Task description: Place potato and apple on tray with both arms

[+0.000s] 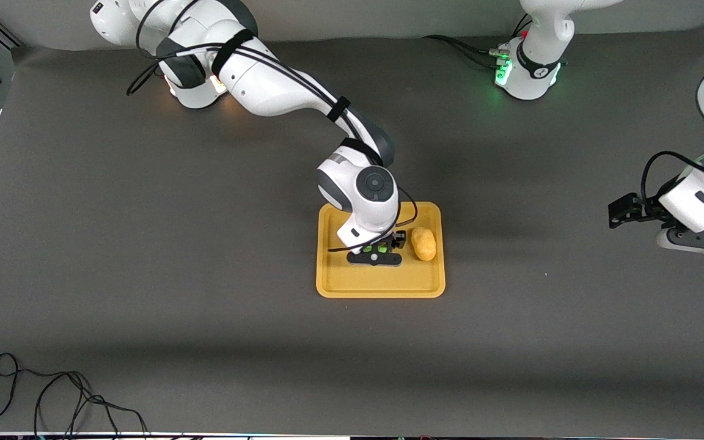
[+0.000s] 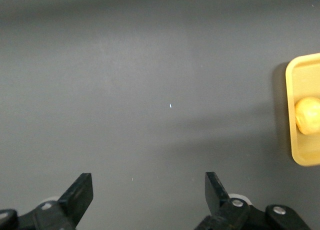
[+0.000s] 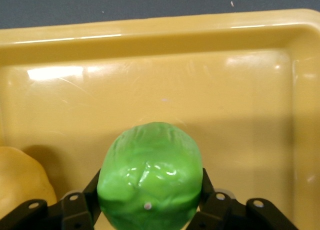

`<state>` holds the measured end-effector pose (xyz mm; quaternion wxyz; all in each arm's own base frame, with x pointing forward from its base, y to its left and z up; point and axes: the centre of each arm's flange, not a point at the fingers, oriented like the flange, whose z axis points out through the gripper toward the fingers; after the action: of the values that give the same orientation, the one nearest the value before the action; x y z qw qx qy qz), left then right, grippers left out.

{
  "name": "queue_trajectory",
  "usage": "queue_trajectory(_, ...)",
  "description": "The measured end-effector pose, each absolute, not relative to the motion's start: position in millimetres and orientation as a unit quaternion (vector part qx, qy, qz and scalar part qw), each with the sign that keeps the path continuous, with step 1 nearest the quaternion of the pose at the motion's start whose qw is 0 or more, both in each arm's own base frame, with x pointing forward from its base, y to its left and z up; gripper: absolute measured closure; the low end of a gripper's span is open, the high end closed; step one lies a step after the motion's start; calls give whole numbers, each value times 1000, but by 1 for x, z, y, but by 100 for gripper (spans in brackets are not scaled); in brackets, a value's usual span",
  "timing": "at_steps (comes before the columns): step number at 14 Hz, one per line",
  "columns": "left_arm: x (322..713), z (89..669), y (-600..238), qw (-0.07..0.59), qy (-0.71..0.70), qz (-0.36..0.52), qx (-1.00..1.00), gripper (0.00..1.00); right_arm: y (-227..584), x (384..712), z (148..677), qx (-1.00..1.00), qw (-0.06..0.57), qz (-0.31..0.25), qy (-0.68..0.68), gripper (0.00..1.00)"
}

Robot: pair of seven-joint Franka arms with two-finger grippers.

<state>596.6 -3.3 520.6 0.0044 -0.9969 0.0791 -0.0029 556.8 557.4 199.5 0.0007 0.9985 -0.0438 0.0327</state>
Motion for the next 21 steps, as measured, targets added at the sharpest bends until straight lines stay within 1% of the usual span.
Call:
queue_trajectory(2,594,532,-3,4,79,8,-997,0,557,557,195,999,3,31,-44,15)
queue_trajectory(5,595,535,-4,4,79,5,-997,0,555,557,194,999,3,30,-45,15)
queue_trajectory(6,595,535,-4,4,79,4,-997,0,555,558,194,999,3,31,-45,9)
queue_trajectory(7,596,536,-4,4,79,2,-997,0,556,559,196,998,1,33,-45,1)
queue_trajectory(9,597,537,-4,5,80,-4,-997,0,559,562,218,998,-5,38,-50,0)
queue_trajectory(11,597,538,-4,5,80,-6,-997,0,559,565,265,998,-5,40,-56,0)
queue_trajectory(14,597,537,-5,5,81,-5,-997,0,543,568,367,997,-9,48,-67,0)
queue_trajectory(17,597,536,-4,5,79,-4,-997,0,491,581,456,996,9,56,-72,0)
queue_trajectory(21,597,536,-3,5,79,-3,-997,0,395,593,529,998,49,51,-3,0)
